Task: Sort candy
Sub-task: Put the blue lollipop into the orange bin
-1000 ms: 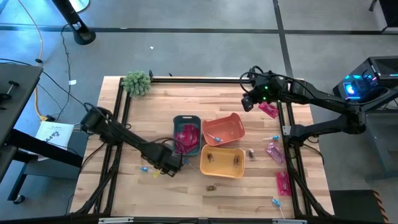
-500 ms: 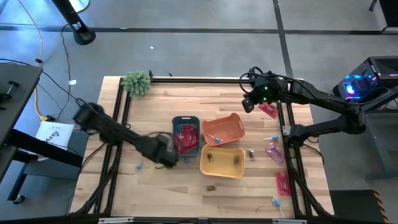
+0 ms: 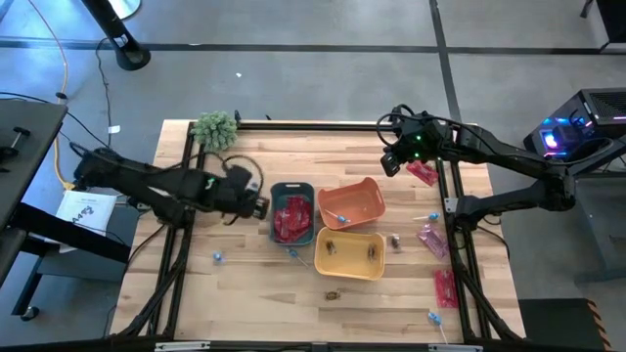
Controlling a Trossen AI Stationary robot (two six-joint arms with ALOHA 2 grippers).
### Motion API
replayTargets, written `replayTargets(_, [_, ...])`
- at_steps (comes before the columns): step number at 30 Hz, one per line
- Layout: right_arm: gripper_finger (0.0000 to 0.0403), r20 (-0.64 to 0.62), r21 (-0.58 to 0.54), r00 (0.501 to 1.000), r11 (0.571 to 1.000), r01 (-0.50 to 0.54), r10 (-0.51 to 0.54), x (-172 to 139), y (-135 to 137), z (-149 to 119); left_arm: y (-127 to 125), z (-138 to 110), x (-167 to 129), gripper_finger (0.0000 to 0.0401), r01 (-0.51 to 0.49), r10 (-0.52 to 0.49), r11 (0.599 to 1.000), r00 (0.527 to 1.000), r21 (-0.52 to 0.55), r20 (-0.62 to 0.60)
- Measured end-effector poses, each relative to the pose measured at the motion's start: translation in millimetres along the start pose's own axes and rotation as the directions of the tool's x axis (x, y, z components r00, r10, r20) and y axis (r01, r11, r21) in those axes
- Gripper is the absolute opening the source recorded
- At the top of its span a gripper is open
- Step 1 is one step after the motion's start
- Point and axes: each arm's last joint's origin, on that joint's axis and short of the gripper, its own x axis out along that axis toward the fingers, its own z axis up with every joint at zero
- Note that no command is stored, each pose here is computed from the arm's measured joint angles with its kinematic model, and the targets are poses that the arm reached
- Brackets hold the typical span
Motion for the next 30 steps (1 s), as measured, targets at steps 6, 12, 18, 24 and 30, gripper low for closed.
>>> replayTargets(6, [0.0, 0.028, 0.008, 1.0, 1.0, 0.002, -0.003, 0, 1, 2, -30, 36, 38, 0.0001, 0.184, -0.204, 0.968, 0.973, 0.169, 0.106])
replayTargets(12, [0.0, 0.167, 0.038, 0.986, 0.999, 0.014, -0.021, -2, 3, 14, -54, 71, 86, 0.0, 0.39, -0.439, 0.885, 0.881, 0.255, 0.176])
replayTargets(18, [0.0, 0.28, 0.073, 0.959, 0.997, 0.027, -0.046, -4, 5, 23, -64, 85, 120, 0.0, 0.518, -0.575, 0.81, 0.792, 0.274, 0.205])
replayTargets(24, [0.0, 0.355, 0.11, 0.93, 0.992, 0.064, -0.1, -6, 5, 29, -71, 84, 137, 0.0, 0.559, -0.619, 0.78, 0.755, 0.281, 0.217])
replayTargets(30, [0.0, 0.404, 0.138, 0.905, 0.987, 0.082, -0.132, -8, 5, 33, -73, 84, 139, 0.0, 0.577, -0.639, 0.765, 0.737, 0.286, 0.22])
